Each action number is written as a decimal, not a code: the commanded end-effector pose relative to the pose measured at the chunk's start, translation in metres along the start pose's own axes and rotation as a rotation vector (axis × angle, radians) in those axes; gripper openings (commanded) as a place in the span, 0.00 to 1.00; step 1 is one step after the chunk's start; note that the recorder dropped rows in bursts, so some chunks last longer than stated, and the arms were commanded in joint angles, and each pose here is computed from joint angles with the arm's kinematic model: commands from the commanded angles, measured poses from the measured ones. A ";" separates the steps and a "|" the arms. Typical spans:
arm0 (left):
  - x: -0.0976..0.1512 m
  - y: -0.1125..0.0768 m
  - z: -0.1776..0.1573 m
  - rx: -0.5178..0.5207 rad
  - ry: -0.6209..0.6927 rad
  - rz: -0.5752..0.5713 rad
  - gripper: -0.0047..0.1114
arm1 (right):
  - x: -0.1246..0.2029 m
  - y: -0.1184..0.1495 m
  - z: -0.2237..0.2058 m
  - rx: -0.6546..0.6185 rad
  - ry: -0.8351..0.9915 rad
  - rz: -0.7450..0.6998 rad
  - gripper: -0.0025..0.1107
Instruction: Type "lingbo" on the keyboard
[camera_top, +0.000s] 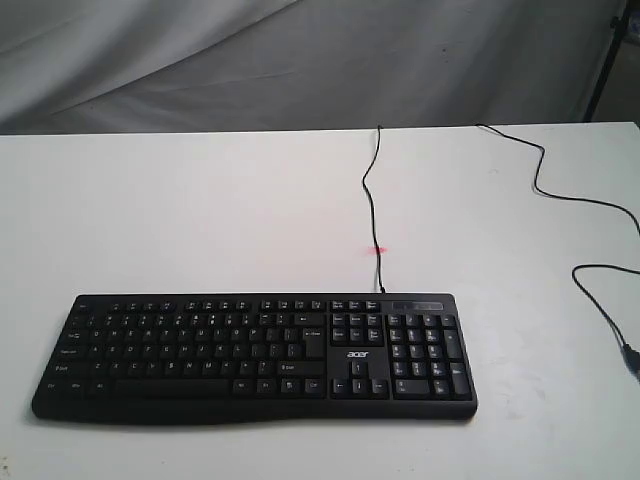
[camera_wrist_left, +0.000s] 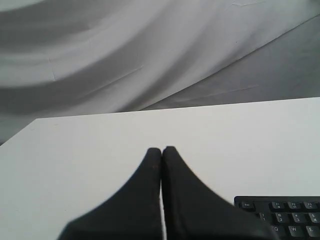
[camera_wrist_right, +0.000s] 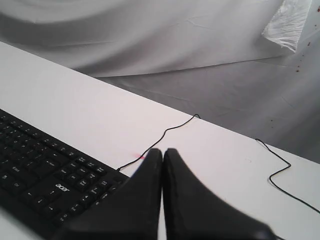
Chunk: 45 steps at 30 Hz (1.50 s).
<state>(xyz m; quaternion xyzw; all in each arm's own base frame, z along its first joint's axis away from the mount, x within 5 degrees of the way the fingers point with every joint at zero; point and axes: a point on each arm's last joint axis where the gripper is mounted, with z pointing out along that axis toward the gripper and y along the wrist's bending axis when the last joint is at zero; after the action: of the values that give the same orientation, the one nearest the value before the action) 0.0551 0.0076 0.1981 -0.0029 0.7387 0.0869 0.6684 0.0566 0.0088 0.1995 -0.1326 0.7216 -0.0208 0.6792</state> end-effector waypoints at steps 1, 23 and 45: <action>0.001 0.000 0.001 0.004 0.003 -0.003 0.05 | 0.000 0.000 0.000 0.009 -0.012 0.004 0.02; 0.001 0.000 0.001 0.004 0.003 -0.003 0.05 | -0.008 -0.001 -0.004 -0.011 0.036 0.027 0.02; 0.001 0.000 0.001 0.004 0.003 -0.003 0.05 | -0.157 -0.023 0.026 -0.175 0.346 0.139 0.02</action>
<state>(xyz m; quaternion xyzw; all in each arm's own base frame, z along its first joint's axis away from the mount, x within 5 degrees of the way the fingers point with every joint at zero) 0.0551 0.0076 0.1981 -0.0029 0.7387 0.0869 0.6684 0.0816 0.0202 0.3513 -0.1461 0.8260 0.0372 0.5431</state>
